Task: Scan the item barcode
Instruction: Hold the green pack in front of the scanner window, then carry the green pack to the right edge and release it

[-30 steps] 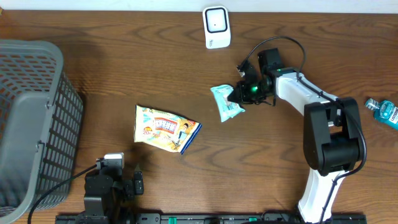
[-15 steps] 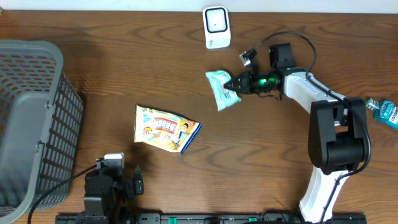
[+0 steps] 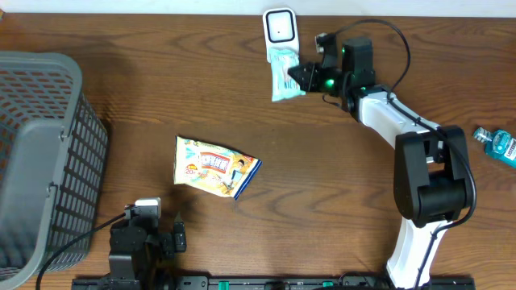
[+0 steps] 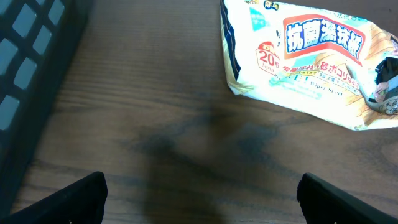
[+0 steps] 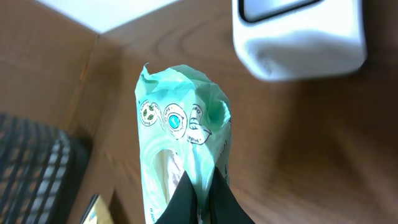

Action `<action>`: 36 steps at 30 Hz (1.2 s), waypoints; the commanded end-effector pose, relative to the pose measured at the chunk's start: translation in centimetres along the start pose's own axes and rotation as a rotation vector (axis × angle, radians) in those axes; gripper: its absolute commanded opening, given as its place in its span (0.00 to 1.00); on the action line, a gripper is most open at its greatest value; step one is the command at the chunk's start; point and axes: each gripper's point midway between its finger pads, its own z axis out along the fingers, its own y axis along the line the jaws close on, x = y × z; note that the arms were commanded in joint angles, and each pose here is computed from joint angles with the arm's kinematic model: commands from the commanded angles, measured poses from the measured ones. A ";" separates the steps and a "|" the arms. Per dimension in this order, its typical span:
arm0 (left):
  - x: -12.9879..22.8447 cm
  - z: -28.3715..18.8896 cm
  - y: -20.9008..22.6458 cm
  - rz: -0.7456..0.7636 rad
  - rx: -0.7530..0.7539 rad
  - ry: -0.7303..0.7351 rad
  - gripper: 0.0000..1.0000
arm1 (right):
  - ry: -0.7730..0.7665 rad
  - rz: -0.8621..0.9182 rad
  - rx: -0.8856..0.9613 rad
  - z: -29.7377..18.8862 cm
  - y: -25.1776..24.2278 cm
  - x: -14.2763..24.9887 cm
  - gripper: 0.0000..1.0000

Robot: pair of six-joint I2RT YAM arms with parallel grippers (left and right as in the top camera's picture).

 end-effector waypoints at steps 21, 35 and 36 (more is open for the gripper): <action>1.1 0.0 -0.1 -0.005 0.005 0.040 0.98 | -0.107 0.080 0.137 7.3 -3.5 -7.9 0.01; 1.1 0.0 -0.1 -0.005 0.005 0.040 0.97 | -0.054 0.046 0.275 6.1 -5.5 -7.4 0.01; 1.1 0.0 -0.1 -0.005 0.005 0.040 0.98 | -0.044 0.041 0.301 5.9 -5.5 -7.3 0.01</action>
